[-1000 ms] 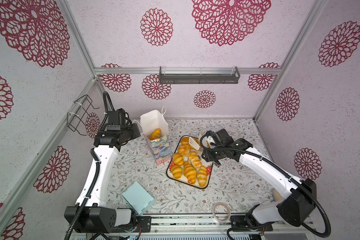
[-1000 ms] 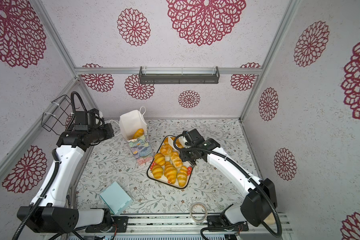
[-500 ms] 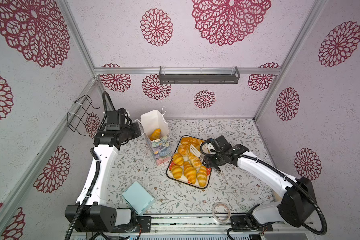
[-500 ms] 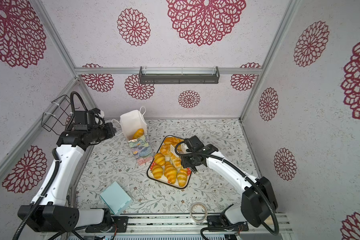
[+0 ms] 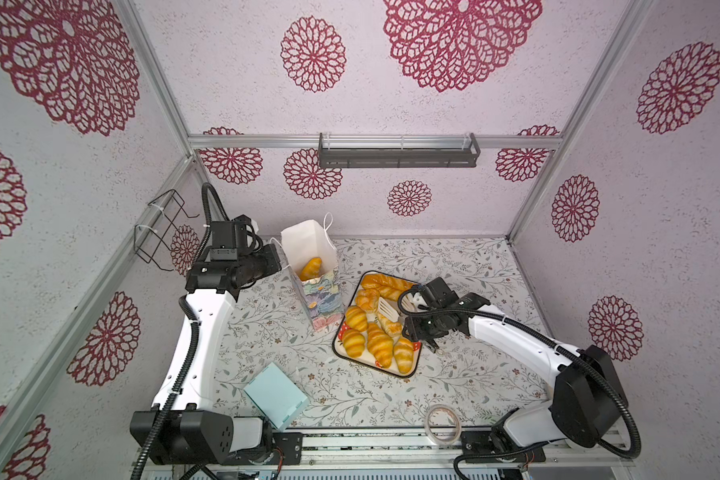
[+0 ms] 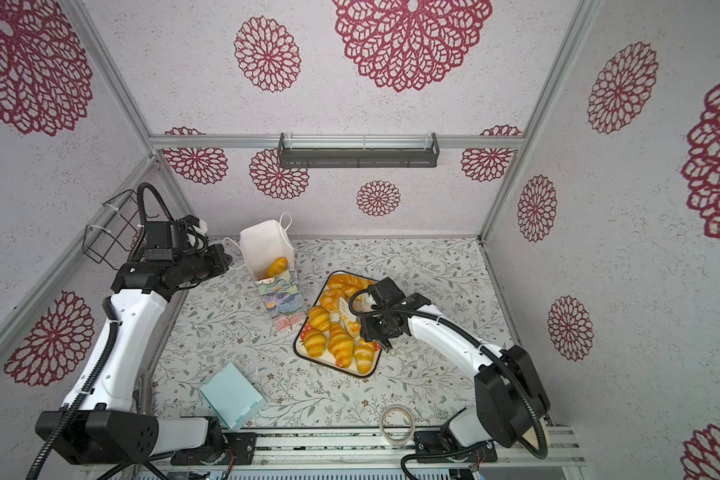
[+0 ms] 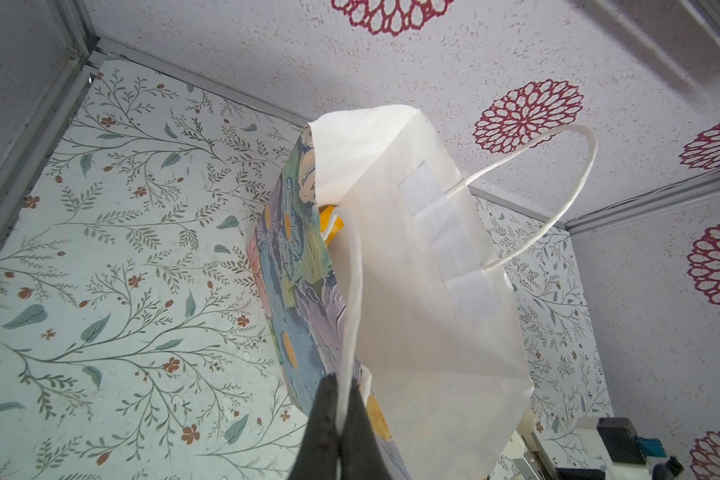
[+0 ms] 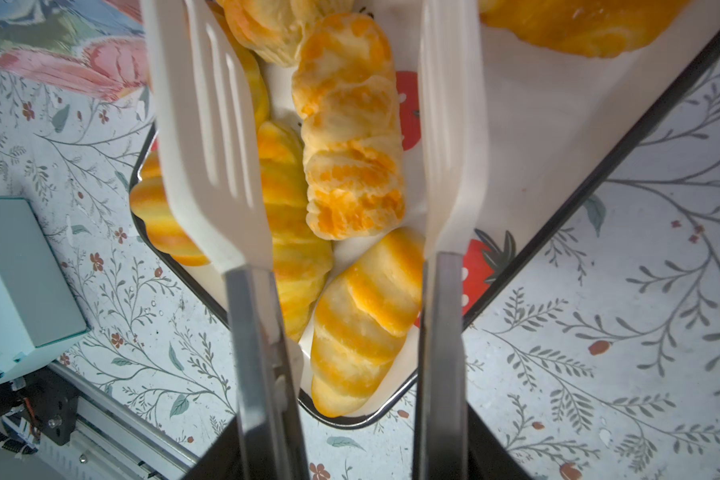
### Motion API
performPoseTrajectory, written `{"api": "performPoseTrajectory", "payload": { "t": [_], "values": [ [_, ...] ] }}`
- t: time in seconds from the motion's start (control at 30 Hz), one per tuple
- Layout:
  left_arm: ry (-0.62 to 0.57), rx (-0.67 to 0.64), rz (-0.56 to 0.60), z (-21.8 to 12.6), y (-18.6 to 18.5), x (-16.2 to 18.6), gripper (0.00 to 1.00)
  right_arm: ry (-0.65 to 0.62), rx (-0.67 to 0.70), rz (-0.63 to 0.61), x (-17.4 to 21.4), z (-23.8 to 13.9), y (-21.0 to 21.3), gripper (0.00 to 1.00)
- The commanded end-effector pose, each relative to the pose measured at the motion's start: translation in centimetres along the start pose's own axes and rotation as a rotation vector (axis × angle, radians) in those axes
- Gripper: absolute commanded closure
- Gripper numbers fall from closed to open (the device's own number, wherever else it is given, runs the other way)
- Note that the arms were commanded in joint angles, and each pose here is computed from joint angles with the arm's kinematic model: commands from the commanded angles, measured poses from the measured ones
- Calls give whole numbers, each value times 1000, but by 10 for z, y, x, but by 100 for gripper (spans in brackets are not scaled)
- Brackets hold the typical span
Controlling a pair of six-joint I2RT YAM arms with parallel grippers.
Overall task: Place the fake bread into the paper bag
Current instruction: 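Move the tongs with the right gripper down over the pastry tray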
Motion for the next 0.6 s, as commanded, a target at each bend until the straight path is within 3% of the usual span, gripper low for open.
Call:
{"api": "performPoseTrajectory", "payload": {
  "t": [0.0,0.57],
  "values": [
    [-26,17,-4,-4,-1,-4,100,-36,-21,27,-9,-1,2,43],
    [-35,21,-8,-6,1,-5,100,10,-46,41,2,17,8,44]
  ]
}}
Point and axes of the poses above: each gripper's point midway between its finger pads, its own z axis out along the fingers, its own y axis along the line the jaws close on, x = y × z, the point moved 3 cm from there along -z, back along the fingers, and after that the axes turned 15 degrees about -z, right-handed, at the moved point
